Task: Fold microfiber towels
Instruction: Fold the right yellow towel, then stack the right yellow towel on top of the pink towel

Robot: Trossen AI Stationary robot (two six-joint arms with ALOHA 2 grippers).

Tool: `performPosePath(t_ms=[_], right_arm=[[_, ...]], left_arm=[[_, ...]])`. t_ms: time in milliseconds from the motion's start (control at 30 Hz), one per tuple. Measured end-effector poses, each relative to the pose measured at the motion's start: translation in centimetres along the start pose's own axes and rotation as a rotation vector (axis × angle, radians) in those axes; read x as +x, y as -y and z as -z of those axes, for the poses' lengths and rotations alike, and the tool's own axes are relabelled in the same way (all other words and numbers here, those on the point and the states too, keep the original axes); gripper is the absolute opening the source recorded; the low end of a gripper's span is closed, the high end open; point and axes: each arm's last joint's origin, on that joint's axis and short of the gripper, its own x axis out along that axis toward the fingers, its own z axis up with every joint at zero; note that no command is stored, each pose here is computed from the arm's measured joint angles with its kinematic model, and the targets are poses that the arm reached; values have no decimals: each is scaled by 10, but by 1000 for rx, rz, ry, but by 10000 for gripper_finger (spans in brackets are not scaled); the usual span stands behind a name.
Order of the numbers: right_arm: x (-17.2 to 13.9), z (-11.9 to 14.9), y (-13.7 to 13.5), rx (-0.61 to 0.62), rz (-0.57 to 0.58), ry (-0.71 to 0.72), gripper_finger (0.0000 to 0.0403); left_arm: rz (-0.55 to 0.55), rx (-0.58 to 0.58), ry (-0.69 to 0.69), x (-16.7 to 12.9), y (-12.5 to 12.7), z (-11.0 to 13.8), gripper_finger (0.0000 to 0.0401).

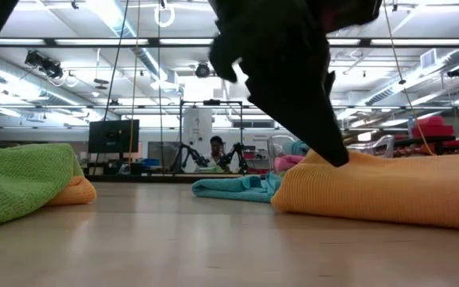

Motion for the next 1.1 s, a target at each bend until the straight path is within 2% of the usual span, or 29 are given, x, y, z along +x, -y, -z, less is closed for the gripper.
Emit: performPosePath(t_ms=[133,267,400,567,867,1100], right_arm=[[-7,-20,-14,-128,-28,28,124],[-4,-37,-32,-331,8,64,173],[9,-42,-43,-518,74,3,219],[24,-39,-53,-631,122,-55,262],[39,-24,-65,-867,205,-65,275],[49,-19,-66,-972,275,-61,275]], left_arm=[[16,-37,4,5,-17,3,175],[29,-74,0,14,-27,8,167],[27,-89,-8,17,-32,10,159],[31,-106,-28,26,-29,14,152],[36,-106,-49,34,-25,18,139],[35,-125,-49,34,-25,18,133]])
